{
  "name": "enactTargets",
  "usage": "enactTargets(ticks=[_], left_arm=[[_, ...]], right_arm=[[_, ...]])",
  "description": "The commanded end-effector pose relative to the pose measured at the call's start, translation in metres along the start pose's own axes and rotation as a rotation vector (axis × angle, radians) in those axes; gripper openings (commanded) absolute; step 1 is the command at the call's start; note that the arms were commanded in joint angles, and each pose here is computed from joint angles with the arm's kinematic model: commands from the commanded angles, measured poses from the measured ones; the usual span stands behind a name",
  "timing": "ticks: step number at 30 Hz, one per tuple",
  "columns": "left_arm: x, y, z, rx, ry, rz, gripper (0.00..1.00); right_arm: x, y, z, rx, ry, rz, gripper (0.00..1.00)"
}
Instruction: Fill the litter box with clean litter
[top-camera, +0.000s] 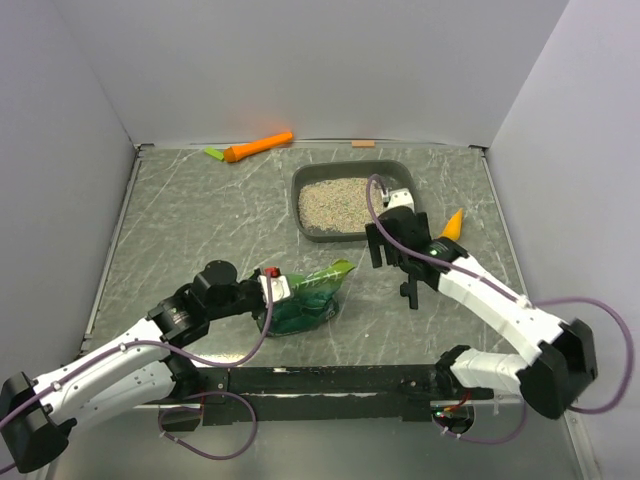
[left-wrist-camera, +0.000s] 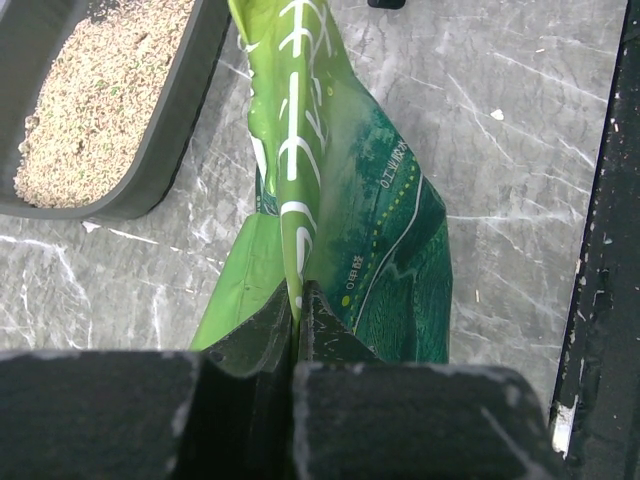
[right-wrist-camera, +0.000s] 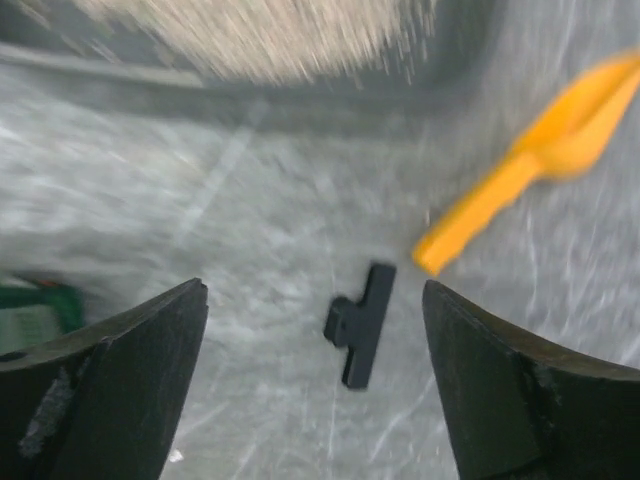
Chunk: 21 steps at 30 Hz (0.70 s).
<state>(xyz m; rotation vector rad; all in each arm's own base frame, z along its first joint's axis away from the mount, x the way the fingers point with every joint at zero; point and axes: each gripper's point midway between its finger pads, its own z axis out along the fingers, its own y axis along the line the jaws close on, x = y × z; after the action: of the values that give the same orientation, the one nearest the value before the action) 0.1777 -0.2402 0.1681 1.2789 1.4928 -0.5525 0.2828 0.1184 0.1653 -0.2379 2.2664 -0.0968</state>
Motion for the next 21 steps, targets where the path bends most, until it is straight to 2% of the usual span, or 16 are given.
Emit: enactTargets(ticks=[1, 5, 12, 21], left_arm=[[-0.019, 0.016, -0.008, -0.072, -0.067, 0.045, 0.01], [-0.022, 0.016, -0.009, -0.072, -0.081, 0.044, 0.01], [-0.023, 0.014, -0.007, -0.057, -0.081, 0.043, 0.01], [-0.026, 0.014, -0.008, -0.06, -0.096, 0.048, 0.01]], right_arm=[[0.041, -0.014, 0.016, 0.126, 0.18, 0.049, 0.89], [0.062, -0.024, 0.024, 0.221, 0.281, 0.031, 0.86], [0.097, -0.017, 0.044, 0.25, 0.431, 0.014, 0.78], [0.119, -0.02, 0.052, 0.285, 0.493, 0.011, 0.68]])
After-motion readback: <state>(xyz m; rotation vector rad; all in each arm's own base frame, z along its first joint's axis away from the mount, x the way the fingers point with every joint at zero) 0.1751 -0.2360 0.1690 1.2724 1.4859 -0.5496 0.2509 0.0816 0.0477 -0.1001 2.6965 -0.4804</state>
